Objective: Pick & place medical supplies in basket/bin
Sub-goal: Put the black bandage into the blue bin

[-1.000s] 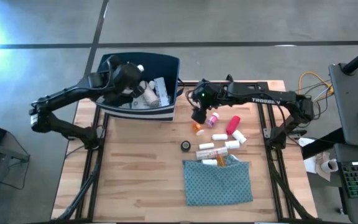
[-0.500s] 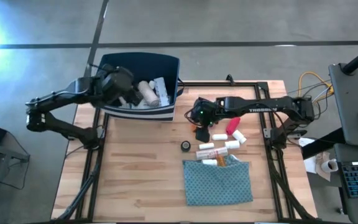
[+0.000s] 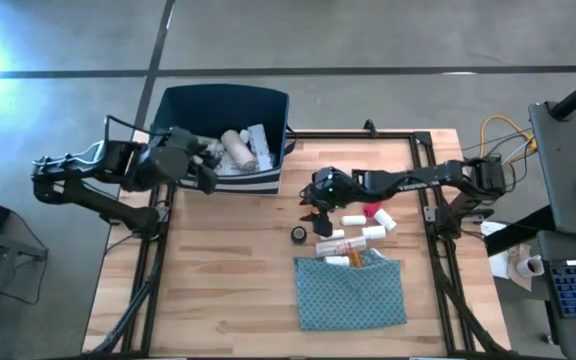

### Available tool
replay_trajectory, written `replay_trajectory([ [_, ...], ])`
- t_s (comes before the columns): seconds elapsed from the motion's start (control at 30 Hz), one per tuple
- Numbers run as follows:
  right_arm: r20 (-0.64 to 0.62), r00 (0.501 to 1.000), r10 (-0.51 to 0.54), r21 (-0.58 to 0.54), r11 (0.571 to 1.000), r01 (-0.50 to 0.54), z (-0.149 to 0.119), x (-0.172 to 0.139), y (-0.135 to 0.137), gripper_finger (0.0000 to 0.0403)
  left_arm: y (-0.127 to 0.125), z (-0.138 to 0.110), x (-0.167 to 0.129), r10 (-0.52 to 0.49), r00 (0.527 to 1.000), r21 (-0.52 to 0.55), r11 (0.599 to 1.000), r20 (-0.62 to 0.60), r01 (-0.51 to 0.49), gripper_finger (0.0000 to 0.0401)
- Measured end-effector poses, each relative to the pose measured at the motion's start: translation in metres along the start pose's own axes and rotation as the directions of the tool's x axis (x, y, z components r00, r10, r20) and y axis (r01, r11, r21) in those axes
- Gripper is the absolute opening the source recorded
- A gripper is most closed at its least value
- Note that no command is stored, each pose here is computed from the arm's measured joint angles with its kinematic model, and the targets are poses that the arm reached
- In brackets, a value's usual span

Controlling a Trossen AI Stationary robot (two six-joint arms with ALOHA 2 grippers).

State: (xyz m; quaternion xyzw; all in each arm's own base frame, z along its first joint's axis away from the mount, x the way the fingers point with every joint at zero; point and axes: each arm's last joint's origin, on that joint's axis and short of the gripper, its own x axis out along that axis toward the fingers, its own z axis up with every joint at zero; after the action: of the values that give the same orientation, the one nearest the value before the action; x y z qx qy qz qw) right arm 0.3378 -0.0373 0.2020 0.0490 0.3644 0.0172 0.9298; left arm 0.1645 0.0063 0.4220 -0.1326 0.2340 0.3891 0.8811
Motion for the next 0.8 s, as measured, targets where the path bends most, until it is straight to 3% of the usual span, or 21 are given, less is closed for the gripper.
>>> replay_trajectory([
  [0.23,-0.099,0.995,0.026,-0.111,0.993,-0.037,-0.028,0.007,0.011,0.0228,0.001,-0.008,0.004,0.011,0.998,0.029,1.000,-0.055,-0.010,0.0231],
  [0.47,-0.116,0.990,0.074,-0.197,0.976,-0.096,-0.032,0.010,0.042,0.0228,-0.001,-0.014,0.009,0.025,0.997,0.048,0.999,-0.072,-0.021,0.0231],
  [0.67,-0.049,0.994,-0.097,-0.027,0.995,0.095,-0.025,0.011,0.048,0.0228,-0.001,-0.016,0.010,0.028,0.997,0.143,0.990,-0.077,-0.017,0.0231],
  [0.8,-0.017,0.989,-0.147,-0.010,0.989,0.147,-0.023,0.011,0.047,0.0228,0.003,-0.016,0.007,0.025,0.997,0.157,0.987,-0.074,-0.013,0.0230],
])
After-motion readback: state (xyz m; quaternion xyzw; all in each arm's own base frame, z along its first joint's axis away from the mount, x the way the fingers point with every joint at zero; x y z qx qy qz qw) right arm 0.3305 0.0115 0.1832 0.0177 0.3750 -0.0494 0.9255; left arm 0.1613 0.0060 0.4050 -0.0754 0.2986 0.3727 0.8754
